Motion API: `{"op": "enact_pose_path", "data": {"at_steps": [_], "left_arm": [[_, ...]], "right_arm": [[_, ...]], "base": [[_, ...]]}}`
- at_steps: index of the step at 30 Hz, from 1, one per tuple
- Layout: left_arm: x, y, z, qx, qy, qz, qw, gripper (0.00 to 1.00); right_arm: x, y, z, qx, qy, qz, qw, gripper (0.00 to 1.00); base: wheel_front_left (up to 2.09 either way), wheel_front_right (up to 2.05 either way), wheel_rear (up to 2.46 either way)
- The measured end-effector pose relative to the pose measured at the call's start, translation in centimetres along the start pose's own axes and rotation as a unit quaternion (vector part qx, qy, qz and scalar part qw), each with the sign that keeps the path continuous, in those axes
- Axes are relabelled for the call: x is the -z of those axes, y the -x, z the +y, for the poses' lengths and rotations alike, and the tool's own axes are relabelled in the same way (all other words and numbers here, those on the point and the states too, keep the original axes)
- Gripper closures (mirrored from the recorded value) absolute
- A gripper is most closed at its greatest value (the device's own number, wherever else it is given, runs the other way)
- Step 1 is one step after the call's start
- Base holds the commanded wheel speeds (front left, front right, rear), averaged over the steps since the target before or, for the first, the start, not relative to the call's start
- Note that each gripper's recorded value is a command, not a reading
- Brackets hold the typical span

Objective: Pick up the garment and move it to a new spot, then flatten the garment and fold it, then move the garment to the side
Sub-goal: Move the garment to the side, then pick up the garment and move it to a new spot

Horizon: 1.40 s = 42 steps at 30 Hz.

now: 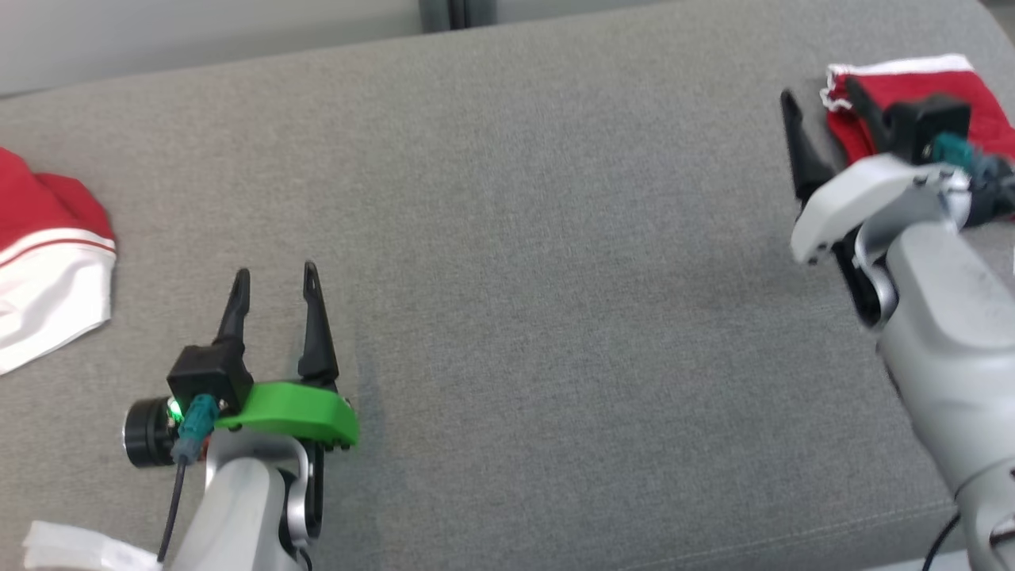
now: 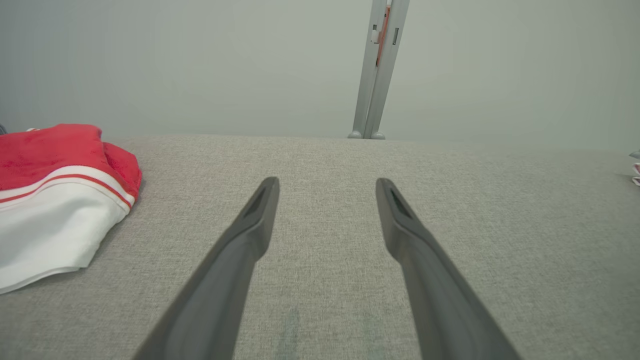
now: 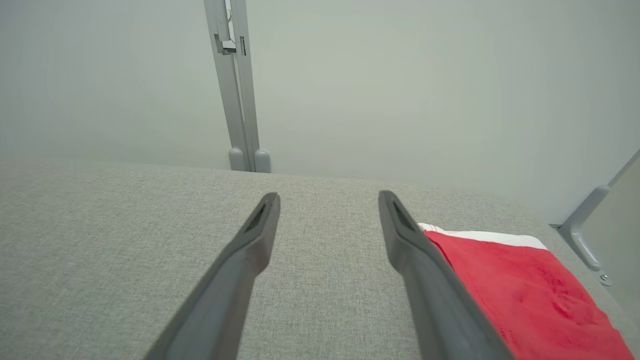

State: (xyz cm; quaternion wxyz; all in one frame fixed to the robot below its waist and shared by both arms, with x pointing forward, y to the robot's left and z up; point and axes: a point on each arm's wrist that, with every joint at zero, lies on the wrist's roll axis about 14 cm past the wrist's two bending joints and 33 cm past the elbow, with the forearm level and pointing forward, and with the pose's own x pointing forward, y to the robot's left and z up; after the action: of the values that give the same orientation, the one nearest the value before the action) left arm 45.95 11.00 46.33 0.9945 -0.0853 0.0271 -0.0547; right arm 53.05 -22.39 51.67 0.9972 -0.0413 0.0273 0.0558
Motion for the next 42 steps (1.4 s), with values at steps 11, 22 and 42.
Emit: {"op": "enact_pose_path", "data": {"at_steps": [11, 22, 42], "left_arm": [[-1.1, 5.7, 1.0, -0.024, 0.009, -0.01, 1.0, 0.0], [-1.7, 8.4, 1.0, -0.031, 0.014, -0.022, 0.999, 0.0], [-1.2, 9.2, 1.0, -0.036, 0.021, -0.014, 0.999, 0.0]], "right_arm": [[0.3, 6.1, 6.1, -0.027, -0.076, -0.045, 0.996, 0.0], [0.6, 11.6, 9.1, -0.025, -0.081, -0.068, 0.994, 0.0], [-0.2, 14.1, 10.2, -0.036, -0.113, -0.071, 0.99, 0.0]], "base": [[0.0, 0.0, 0.0], [0.0, 0.0, 0.0], [0.0, 0.0, 0.0]]}}
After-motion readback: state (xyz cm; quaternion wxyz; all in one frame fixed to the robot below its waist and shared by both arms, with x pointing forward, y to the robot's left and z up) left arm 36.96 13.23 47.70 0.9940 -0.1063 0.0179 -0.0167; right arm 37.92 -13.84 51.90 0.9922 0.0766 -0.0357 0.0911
